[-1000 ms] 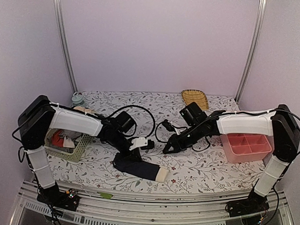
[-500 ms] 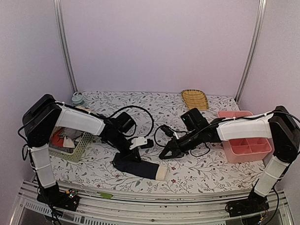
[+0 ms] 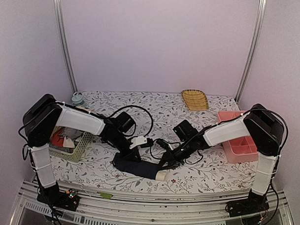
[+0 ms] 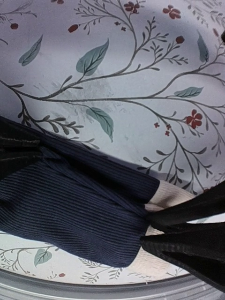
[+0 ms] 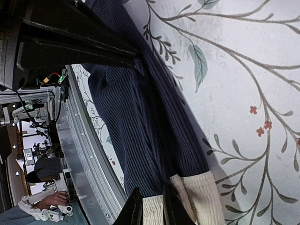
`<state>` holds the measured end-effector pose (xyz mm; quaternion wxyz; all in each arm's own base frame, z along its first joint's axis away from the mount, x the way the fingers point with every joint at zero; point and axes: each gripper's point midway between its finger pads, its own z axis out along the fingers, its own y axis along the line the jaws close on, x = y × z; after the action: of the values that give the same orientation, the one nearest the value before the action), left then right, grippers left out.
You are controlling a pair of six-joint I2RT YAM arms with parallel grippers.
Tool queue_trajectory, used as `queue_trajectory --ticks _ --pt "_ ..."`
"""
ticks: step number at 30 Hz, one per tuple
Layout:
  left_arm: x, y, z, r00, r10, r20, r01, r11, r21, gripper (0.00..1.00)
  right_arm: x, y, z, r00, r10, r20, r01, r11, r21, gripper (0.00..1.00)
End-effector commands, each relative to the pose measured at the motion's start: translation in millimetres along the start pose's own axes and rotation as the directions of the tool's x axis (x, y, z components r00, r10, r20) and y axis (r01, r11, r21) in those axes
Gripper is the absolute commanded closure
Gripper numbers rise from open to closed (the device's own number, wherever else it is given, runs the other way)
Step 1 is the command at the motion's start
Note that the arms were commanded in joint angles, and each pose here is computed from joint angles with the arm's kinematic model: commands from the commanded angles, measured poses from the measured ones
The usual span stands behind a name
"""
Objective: Roll the underwear
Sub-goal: Smooth out the underwear at the corner of the board, then rotate the underwear at the corner of the board.
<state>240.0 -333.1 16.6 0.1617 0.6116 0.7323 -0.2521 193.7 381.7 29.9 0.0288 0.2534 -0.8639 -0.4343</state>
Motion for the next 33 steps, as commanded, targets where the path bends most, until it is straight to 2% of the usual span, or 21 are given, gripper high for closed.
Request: queue_trajectory --ticks 1,7,10,11,14,16,21,23,27,31,33 --pt "-6.3 17.5 -13.9 0.999 -0.028 0.039 0.031 0.997 -0.067 0.90 4.6 -37.8 7.2 0.998 0.057 -0.004 -0.056 0.992 0.111 0.82" --pt "-23.9 32.8 -63.2 0.988 -0.045 0.145 0.077 0.972 -0.221 0.63 14.4 -47.8 8.3 0.995 0.099 -0.028 -0.094 0.985 0.144 0.82" --pt "-23.7 24.0 -78.2 0.984 -0.058 0.167 0.098 0.966 -0.240 0.52 11.0 -40.8 3.4 0.996 0.087 -0.015 -0.085 0.987 0.138 0.82" --pt "-20.7 19.3 -80.2 0.984 -0.067 0.165 0.105 0.966 -0.235 0.51 6.6 -35.6 0.1 0.997 0.079 -0.004 -0.078 0.988 0.135 0.82" --pt "-6.2 -0.7 -79.2 0.988 -0.089 0.128 0.115 0.970 -0.215 0.52 -10.4 -15.3 -12.7 0.999 0.038 0.039 -0.042 0.992 0.118 0.82" --pt "1.7 -15.6 -75.5 0.990 -0.100 0.099 0.118 0.972 -0.201 0.56 -22.7 1.8 -22.6 0.998 0.003 0.071 -0.009 0.996 0.094 0.77" --pt "10.0 -43.5 -65.3 0.982 -0.183 0.049 0.189 0.961 -0.203 0.63 -57.2 34.2 -51.6 0.985 -0.064 0.163 0.054 0.996 0.068 0.75" --pt "13.2 -48.5 -63.0 0.973 -0.227 0.039 0.230 0.951 -0.208 0.66 -64.7 29.0 -57.4 0.982 -0.063 0.178 0.046 0.994 0.097 0.75" --pt "8.4 -47.6 -64.0 0.941 -0.335 0.039 0.335 0.916 -0.220 0.71 -61.2 -4.2 -49.5 0.993 -0.036 0.113 0.011 0.978 0.209 0.78" --pt "35.4 -54.4 -49.4 0.887 -0.446 -0.121 0.414 0.883 -0.221 0.74 -53.9 -28.6 -41.0 0.998 -0.033 0.054 0.017 0.959 0.281 0.80" --pt "47.0 -59.2 -43.2 0.857 -0.482 -0.179 0.442 0.869 -0.225 0.75 -49.1 -37.7 -35.4 0.999 -0.027 0.028 0.017 0.956 0.294 0.85"
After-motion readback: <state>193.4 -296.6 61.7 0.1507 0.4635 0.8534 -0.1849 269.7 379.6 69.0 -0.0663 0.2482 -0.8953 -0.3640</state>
